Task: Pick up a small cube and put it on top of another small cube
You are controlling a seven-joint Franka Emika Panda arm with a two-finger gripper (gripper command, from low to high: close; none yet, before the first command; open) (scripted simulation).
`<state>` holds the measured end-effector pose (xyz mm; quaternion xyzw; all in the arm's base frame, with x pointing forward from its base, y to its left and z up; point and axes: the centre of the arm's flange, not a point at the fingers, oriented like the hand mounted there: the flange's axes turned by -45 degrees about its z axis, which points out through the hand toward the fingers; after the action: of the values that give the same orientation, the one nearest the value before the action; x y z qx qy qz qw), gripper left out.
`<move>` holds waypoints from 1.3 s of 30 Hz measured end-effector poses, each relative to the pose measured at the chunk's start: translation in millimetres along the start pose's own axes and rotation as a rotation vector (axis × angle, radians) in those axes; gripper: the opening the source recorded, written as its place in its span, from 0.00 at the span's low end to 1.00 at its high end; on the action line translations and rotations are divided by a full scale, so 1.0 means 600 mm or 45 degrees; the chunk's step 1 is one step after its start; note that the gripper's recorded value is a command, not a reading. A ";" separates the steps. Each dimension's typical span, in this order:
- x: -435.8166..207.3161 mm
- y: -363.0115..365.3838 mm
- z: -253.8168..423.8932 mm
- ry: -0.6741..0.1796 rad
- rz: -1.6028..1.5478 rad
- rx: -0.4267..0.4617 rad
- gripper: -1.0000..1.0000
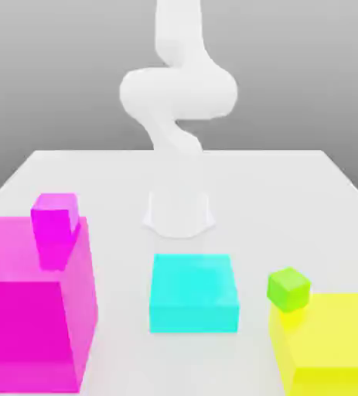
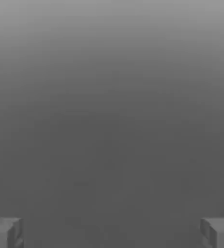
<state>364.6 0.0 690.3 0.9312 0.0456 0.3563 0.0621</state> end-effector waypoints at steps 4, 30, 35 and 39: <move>-0.010 0.053 0.114 -0.202 -0.246 -0.174 0.50; -0.667 0.501 0.576 -1.181 -0.456 0.157 0.50; -0.749 0.466 0.573 -1.123 0.078 0.107 0.50; -0.761 0.440 0.559 -1.066 0.441 0.013 0.50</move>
<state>261.1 -348.0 181.2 0.9893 -0.1380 -0.0462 0.0101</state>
